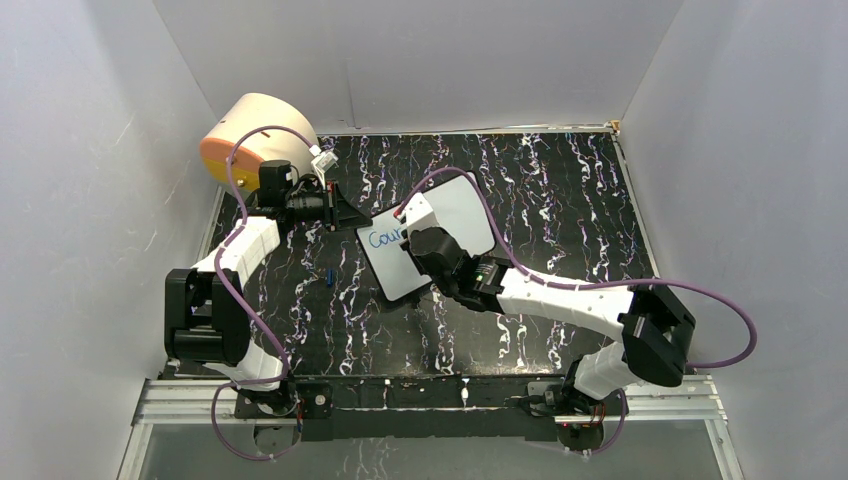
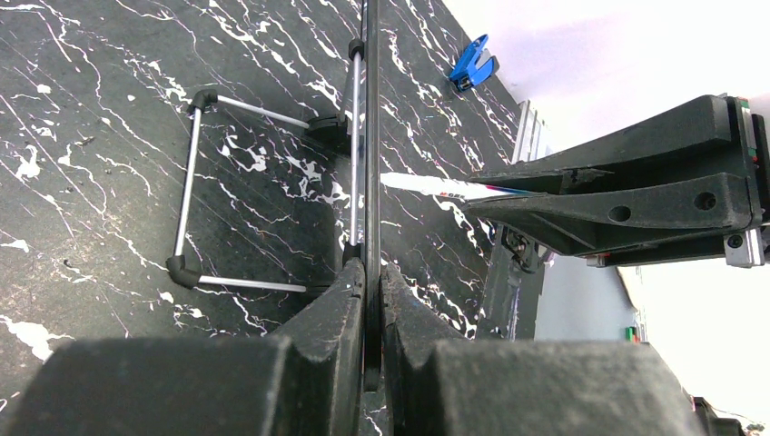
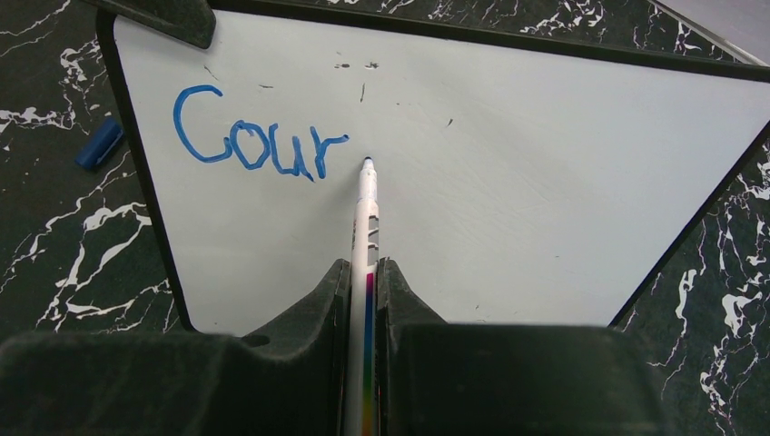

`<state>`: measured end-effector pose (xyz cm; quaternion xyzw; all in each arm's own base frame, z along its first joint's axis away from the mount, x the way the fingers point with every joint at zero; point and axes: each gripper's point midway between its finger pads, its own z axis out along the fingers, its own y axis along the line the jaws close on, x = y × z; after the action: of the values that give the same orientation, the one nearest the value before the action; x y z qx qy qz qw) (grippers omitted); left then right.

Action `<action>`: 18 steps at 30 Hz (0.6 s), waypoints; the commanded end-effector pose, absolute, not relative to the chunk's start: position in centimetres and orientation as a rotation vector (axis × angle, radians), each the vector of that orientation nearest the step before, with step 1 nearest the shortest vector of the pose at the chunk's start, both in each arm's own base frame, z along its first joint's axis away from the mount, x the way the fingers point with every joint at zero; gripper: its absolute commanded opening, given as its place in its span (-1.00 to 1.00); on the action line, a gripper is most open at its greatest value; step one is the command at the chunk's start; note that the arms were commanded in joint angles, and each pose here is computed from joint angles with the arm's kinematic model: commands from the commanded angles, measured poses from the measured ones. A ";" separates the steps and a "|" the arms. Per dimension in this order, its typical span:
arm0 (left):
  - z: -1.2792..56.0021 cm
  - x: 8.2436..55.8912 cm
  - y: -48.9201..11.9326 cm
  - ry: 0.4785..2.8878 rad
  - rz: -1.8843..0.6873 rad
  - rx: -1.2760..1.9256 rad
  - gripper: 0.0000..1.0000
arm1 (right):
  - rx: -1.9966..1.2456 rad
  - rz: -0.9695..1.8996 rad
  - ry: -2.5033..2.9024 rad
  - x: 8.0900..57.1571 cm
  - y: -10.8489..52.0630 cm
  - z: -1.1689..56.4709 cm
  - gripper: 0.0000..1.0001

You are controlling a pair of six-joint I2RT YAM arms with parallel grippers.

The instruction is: Write a sentence on the whiteboard

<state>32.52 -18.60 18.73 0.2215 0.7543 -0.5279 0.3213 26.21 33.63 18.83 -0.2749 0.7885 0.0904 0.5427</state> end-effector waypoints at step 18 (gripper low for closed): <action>17.6 32.3 -18.6 2.029 -1.383 0.568 -1.00 | -0.591 0.264 1.802 27.3 34.9 21.4 -1.00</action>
<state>32.52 -18.60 18.74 0.2224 0.7540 -0.5278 0.3217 26.50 33.95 19.15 -0.2707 0.7841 0.0947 0.5504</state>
